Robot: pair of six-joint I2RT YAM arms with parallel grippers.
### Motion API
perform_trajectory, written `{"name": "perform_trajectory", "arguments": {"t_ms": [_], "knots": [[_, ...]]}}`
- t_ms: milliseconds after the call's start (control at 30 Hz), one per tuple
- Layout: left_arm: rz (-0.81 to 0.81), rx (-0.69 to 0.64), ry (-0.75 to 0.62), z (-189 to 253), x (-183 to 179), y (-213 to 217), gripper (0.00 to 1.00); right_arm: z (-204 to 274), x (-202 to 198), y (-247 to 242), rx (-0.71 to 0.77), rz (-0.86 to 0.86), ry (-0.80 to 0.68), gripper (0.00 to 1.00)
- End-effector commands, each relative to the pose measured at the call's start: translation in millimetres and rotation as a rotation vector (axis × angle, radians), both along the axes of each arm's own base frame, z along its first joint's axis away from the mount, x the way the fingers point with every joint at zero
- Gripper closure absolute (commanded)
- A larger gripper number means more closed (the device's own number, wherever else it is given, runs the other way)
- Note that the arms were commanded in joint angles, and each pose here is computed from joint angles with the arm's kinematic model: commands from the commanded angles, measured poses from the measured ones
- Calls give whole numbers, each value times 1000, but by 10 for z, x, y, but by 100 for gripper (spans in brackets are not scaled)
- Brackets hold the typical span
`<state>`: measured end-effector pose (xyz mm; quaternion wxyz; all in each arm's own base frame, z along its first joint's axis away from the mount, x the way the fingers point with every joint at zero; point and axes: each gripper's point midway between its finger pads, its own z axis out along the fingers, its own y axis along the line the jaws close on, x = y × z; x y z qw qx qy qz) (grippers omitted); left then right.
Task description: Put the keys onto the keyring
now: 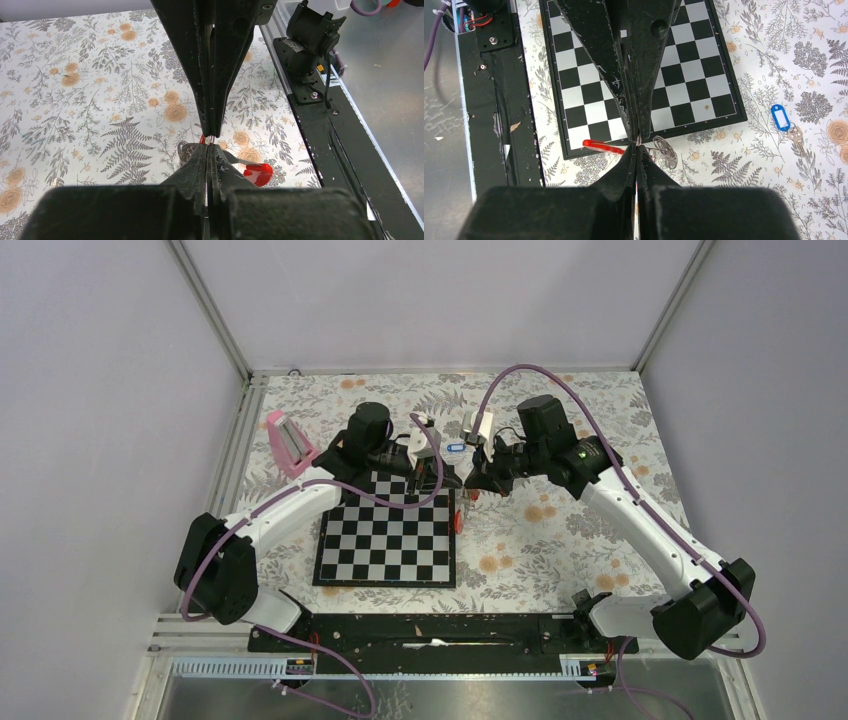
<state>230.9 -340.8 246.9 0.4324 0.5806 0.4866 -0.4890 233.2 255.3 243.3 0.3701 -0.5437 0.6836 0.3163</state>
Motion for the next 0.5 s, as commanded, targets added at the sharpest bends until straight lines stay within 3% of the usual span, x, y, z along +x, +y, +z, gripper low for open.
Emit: {"name": "perform_trajectory", "arguments": {"t_ms": [0,200,467], "knots": [[-41,-52,-7,121,-76,-39,100,226,17,62,63,-7,-52,100],[-11,-152,45,303,-146,-24,100,252,64,-21,80,-66,-79,73],[-10,-215,120,396,-241,29,100,418,-7,-174,149,-80,-99,66]]}}
